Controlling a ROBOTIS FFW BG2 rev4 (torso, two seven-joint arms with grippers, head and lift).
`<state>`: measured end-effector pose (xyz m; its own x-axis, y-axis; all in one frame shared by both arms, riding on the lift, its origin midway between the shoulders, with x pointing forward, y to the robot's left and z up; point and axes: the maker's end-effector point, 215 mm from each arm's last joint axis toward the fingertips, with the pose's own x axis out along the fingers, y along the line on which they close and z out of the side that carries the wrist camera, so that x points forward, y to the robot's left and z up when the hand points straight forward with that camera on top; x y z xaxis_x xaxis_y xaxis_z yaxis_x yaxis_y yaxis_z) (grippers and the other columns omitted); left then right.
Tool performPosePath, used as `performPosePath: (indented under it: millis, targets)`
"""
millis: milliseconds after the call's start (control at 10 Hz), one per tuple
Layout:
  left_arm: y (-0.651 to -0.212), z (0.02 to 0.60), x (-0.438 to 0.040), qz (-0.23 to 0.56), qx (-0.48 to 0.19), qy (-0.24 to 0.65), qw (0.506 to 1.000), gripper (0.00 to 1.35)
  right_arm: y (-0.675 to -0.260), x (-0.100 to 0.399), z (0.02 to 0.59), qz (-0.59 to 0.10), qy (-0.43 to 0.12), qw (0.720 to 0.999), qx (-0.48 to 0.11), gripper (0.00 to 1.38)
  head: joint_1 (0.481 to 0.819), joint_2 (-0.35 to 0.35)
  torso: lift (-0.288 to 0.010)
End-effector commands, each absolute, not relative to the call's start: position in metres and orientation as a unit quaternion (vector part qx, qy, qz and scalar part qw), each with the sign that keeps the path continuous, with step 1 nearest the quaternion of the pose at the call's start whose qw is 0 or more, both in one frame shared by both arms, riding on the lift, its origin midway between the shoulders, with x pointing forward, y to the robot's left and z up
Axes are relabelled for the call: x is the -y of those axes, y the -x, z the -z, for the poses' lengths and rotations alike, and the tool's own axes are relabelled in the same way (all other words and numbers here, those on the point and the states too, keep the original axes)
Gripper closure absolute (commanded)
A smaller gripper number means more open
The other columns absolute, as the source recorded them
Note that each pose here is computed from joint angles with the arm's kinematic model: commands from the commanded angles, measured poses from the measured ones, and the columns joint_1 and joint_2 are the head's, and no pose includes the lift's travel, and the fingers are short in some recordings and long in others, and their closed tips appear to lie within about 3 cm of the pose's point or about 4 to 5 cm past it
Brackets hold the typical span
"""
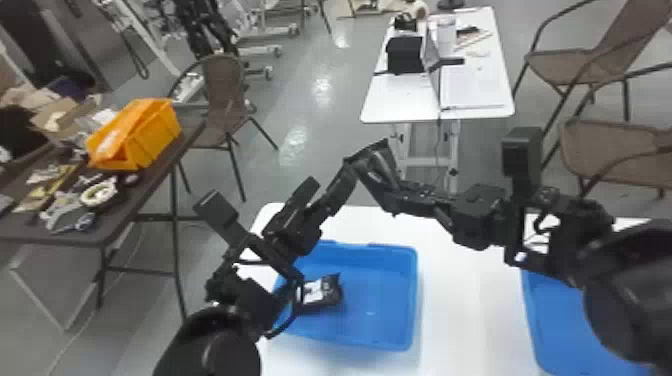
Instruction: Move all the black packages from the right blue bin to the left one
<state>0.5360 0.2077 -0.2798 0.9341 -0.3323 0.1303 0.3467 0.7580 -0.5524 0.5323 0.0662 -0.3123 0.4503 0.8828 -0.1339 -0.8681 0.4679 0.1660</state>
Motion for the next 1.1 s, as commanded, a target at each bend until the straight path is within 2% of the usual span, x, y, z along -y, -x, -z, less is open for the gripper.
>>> performPosePath:
  millis: [0, 400, 500, 600, 700, 1000]
  targets:
    - [-0.539, 0.282, -0.202, 0.186, 0.01, 0.309, 0.933, 0.09, -0.53, -0.072, 0.315, -0.52, -0.044, 0.846, -0.106, 1.27, 0.668, 0.276, 0.0]
    - [-0.55, 0.277, -0.173, 0.214, 0.0, 0.291, 0.932, 0.1, -0.523, -0.086, 0.324, -0.532, -0.058, 0.836, -0.12, 1.27, 0.674, 0.27, 0.0]
    - [-0.55, 0.283, -0.17, 0.216, -0.013, 0.277, 0.936, 0.36, -0.523, -0.086, 0.325, -0.532, -0.06, 0.836, -0.121, 1.27, 0.674, 0.265, 0.0]
    - [-0.55, 0.291, -0.168, 0.215, -0.03, 0.275, 0.936, 1.15, -0.523, -0.086, 0.325, -0.532, -0.06, 0.836, -0.121, 1.27, 0.676, 0.26, 0.0]
    - [-0.55, 0.292, -0.167, 0.211, -0.033, 0.277, 0.937, 1.2, -0.524, -0.086, 0.324, -0.531, -0.059, 0.837, -0.119, 1.27, 0.68, 0.257, 0.0]
    - [-0.549, 0.288, -0.166, 0.206, -0.019, 0.287, 0.935, 1.21, -0.534, -0.087, 0.321, -0.523, -0.056, 0.844, -0.106, 1.27, 0.68, 0.253, 0.0]
